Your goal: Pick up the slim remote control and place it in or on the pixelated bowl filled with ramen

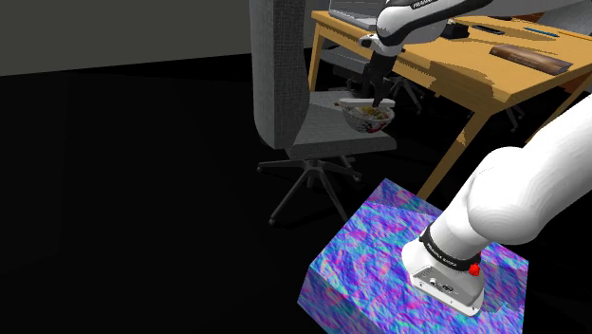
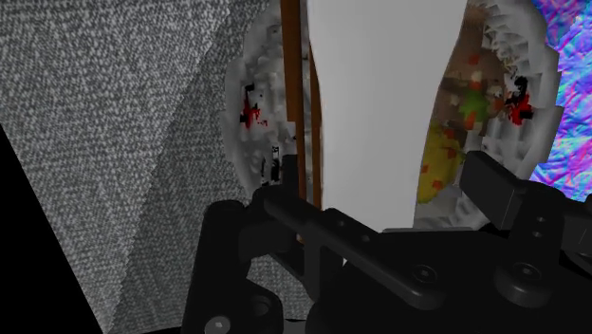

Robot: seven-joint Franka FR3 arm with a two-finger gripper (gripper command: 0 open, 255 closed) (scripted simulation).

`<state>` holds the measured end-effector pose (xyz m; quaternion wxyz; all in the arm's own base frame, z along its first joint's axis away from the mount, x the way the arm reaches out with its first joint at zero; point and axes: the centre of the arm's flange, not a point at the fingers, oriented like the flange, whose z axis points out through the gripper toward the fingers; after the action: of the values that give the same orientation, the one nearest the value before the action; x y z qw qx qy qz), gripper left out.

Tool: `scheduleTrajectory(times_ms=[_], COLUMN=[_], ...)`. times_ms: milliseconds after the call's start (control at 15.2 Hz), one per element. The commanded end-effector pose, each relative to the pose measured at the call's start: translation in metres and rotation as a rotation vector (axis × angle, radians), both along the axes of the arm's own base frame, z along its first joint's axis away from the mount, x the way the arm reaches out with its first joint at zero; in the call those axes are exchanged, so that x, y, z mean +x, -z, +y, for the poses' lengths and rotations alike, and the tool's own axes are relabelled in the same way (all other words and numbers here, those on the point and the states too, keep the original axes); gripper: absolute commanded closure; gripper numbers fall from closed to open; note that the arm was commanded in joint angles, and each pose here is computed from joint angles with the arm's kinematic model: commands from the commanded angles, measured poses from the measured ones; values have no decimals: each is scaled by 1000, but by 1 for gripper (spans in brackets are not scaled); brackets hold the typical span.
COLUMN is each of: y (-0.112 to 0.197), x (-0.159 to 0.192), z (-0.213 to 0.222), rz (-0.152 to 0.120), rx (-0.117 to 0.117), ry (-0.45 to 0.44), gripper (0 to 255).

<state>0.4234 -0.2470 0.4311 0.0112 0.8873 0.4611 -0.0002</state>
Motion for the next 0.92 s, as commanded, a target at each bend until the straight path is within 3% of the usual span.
scheduleTrajectory(times_ms=[0, 66, 330, 858], y=[0, 0, -50, -50], x=[0, 0, -1, -1], z=[0, 0, 1, 1], rz=[0, 0, 0, 0], rx=[0, 0, 0, 0], ry=[0, 0, 0, 0], gripper=[0, 0, 0, 0])
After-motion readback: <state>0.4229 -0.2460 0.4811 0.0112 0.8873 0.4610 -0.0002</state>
